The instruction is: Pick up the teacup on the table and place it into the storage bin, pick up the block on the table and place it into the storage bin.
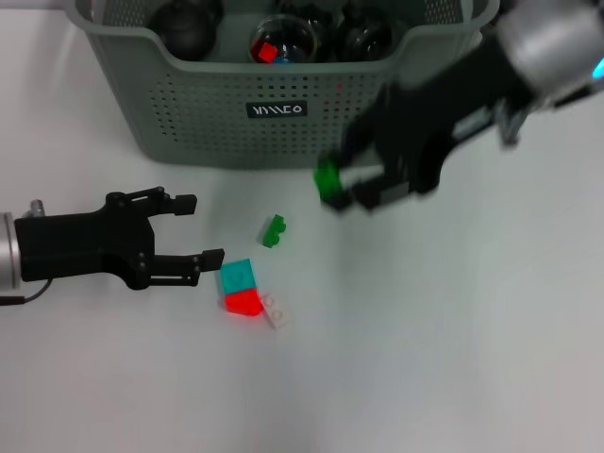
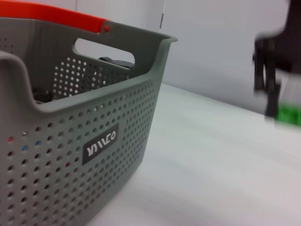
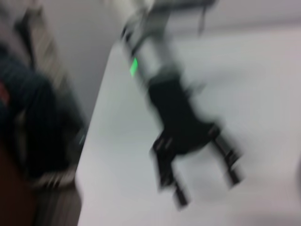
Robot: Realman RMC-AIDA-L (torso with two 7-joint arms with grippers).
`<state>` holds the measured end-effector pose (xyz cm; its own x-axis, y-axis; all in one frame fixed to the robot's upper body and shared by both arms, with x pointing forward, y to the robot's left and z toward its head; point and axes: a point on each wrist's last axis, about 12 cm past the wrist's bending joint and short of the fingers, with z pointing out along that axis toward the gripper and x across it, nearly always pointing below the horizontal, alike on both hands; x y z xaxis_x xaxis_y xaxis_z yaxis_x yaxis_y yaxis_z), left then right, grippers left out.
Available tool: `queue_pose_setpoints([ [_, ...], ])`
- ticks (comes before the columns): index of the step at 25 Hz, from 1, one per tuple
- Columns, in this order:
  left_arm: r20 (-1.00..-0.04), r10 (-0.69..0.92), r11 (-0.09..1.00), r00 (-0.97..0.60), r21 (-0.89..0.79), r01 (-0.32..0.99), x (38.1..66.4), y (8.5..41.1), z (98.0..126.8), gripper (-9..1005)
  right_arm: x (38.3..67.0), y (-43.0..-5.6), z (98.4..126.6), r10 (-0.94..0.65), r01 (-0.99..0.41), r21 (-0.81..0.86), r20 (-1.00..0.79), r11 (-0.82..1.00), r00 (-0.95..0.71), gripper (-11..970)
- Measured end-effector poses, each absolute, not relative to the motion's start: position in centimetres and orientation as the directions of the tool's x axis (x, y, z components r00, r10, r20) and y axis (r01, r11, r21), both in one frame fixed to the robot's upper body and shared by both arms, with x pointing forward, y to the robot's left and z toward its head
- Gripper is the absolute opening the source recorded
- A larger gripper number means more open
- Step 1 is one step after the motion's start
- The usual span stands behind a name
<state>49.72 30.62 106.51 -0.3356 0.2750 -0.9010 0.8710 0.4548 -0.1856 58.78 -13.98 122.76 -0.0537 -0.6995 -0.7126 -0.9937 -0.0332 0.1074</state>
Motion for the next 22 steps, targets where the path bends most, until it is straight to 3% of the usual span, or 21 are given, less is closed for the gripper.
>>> queue_pose_setpoints([
  [6, -0.899, 0.286, 0.454, -0.331, -0.177, 0.873, 49.7, 31.1, 106.7, 885, 61.1, -14.2, 128.4, -0.564, -0.989, 0.067, -0.815, 0.133, -0.131, 494],
  [10, -0.902, 0.299, 0.447, -0.313, -0.158, 0.88, 49.8, 31.1, 106.8, 885, 64.1, -12.3, 129.8, -0.552, -0.945, 0.028, -0.805, 0.327, -0.215, 503],
  [15, -0.903, 0.304, 0.448, -0.304, -0.146, 0.882, 49.9, 31.0, 106.7, 885, 67.2, -9.2, 128.6, -0.609, -0.891, -0.065, -0.752, 0.45, -0.253, 514],
  [22, -0.906, 0.308, 0.432, -0.29, -0.139, 0.891, 49.8, 30.6, 106.6, 885, 69.2, -5.4, 123.5, -0.676, -0.833, -0.219, -0.7, 0.509, -0.229, 530],
])
